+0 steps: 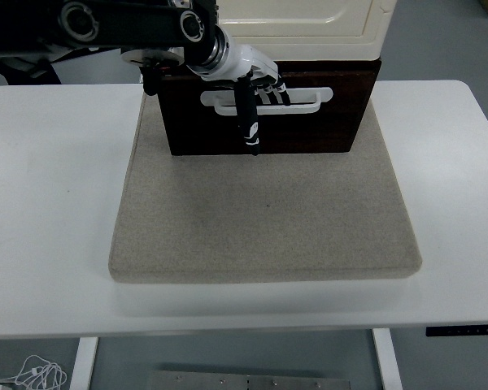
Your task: Open the drawer under the combination cabinet
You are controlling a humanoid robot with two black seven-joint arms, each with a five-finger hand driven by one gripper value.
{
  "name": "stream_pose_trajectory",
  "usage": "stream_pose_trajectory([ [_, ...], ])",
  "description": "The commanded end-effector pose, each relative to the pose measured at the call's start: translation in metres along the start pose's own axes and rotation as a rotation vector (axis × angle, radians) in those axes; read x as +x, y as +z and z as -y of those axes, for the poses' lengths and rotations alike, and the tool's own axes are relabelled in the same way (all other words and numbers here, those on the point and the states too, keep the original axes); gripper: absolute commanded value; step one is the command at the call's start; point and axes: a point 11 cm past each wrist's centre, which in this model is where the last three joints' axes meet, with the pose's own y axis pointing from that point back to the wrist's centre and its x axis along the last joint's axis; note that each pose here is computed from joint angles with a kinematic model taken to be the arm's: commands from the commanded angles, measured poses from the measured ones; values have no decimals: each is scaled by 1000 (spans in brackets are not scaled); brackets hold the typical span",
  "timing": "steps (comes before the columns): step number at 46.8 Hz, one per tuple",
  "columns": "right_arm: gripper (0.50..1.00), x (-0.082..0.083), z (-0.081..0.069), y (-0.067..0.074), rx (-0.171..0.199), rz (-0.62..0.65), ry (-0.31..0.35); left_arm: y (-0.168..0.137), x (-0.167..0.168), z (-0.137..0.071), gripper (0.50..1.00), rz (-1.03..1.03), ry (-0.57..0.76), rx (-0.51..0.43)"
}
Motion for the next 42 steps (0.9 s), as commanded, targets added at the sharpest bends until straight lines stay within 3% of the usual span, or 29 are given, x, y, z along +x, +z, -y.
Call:
stream_pose_trajectory([
  [1,926,0,0,0,0,0,0,1,-2,-1,1000,8,-23,-4],
  [42,926,0,0,0,0,0,0,11,-4,-15,1000,61,-116,-25],
])
